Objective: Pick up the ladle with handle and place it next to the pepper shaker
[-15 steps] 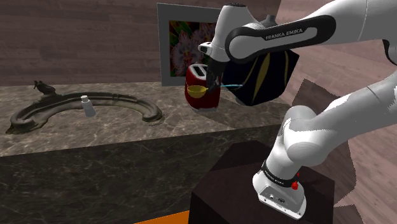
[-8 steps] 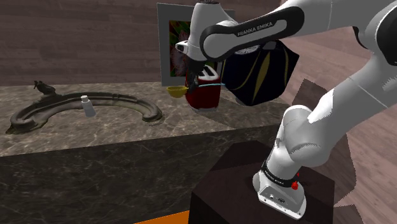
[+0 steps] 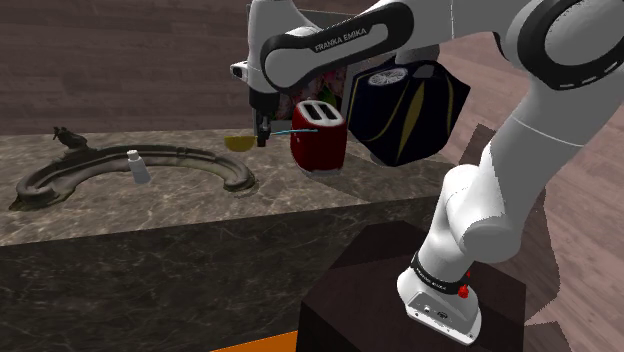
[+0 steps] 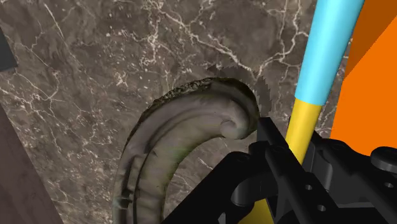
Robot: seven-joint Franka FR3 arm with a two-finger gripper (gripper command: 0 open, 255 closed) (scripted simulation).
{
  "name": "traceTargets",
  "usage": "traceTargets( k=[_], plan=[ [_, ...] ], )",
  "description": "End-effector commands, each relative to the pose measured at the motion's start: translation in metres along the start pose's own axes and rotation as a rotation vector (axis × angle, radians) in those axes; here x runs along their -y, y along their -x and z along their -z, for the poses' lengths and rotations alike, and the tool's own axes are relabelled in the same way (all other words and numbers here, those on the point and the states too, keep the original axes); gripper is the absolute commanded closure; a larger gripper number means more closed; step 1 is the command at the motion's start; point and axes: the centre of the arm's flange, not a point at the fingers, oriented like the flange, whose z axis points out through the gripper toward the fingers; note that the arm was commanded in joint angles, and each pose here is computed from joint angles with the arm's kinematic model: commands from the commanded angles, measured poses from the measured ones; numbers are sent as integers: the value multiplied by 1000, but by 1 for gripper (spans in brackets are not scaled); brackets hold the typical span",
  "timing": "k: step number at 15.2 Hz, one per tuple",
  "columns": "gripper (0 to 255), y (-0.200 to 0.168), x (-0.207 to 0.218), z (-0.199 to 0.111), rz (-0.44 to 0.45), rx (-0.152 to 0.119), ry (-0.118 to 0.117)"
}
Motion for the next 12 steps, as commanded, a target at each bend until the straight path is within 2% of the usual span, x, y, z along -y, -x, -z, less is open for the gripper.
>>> traceTargets(
  k=[1,12],
  plan=[
    [255,-27,-3,-2,0,-1,0],
    [255,-170,-22,-17,0,-1,0]
  ],
)
